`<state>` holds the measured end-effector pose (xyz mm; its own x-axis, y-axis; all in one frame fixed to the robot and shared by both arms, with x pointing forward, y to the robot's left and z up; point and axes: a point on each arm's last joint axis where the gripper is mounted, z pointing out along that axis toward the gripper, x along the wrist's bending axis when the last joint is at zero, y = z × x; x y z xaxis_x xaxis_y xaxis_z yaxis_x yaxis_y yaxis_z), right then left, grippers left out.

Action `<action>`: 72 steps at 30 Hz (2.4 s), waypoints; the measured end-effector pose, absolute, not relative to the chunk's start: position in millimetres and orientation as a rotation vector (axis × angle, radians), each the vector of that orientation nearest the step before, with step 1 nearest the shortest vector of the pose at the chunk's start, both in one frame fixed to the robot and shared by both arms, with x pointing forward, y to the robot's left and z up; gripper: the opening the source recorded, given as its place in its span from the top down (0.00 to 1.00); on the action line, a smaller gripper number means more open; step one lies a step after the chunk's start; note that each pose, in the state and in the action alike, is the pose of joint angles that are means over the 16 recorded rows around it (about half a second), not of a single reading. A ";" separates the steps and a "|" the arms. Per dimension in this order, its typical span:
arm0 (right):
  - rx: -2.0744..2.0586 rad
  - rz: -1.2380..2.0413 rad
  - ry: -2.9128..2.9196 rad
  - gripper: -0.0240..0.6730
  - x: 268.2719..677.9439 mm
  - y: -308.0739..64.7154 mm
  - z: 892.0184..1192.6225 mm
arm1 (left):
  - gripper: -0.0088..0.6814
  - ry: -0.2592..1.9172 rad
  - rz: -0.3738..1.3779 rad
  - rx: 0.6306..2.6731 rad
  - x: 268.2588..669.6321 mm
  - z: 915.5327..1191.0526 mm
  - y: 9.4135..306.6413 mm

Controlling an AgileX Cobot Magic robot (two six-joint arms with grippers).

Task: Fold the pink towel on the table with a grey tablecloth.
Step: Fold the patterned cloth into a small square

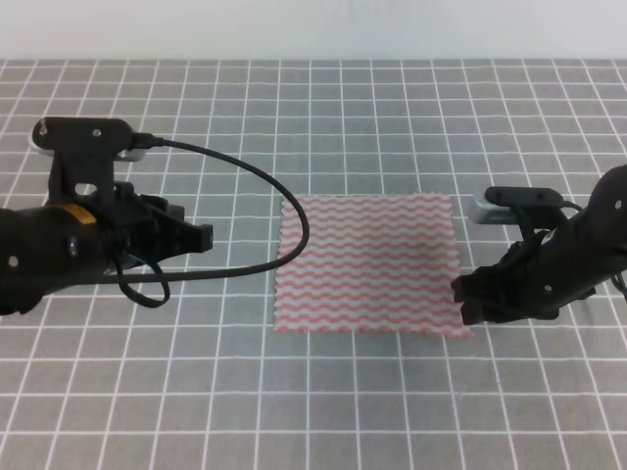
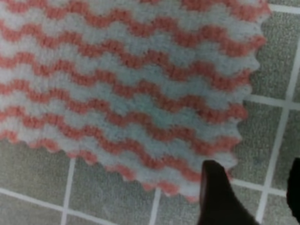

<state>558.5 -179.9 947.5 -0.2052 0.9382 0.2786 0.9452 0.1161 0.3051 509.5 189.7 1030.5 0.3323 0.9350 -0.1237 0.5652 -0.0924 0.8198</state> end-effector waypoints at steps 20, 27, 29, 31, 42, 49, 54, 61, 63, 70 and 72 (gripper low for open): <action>-1.927 -0.658 -2.302 0.59 558.3 -175.7 940.1 | 0.99 1.342 0.561 1.774 509.9 1029.7 189.5; -1.909 -0.629 -2.292 0.60 555.6 -175.3 940.2 | 0.99 1.342 0.560 1.774 509.9 1029.7 189.5; -1.903 -0.619 -2.288 0.60 554.6 -175.1 940.1 | 0.99 1.342 0.561 1.773 509.7 1030.0 189.5; -1.898 -0.611 -2.286 0.60 553.9 -175.0 940.0 | 0.99 1.342 0.561 1.773 509.7 1030.0 189.5; -1.891 -0.596 -2.273 0.62 553.3 -173.2 937.3 | 0.99 1.342 0.561 1.772 509.6 1030.1 189.6; -1.881 -0.593 -2.280 0.69 553.8 -167.6 933.1 | 0.99 1.343 0.560 1.772 509.5 1030.0 189.6; -1.867 -0.592 -2.295 0.77 555.3 -163.1 931.9 | 0.99 1.342 0.560 1.774 509.5 1029.9 189.6; -1.835 -0.598 -2.321 0.87 560.1 -157.3 936.5 | 0.99 1.341 0.561 1.775 509.4 1029.8 189.6; -1.822 -0.596 -2.332 0.89 562.0 -156.0 939.0 | 0.99 1.339 0.562 1.775 509.1 1030.3 189.7; -1.770 -0.584 -2.366 0.93 567.8 -151.7 948.4 | 0.99 1.337 0.562 1.781 509.1 1030.0 189.6; -1.757 -0.578 -2.377 0.94 569.0 -151.3 951.2 | 0.99 1.326 0.569 1.791 508.9 1030.2 189.7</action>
<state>569.0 -151.3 951.2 -0.3137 0.8921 0.3252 0.9418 0.2487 0.2262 508.9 189.7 1030.2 0.3437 0.9327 -0.1092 0.5637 -0.1119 0.8184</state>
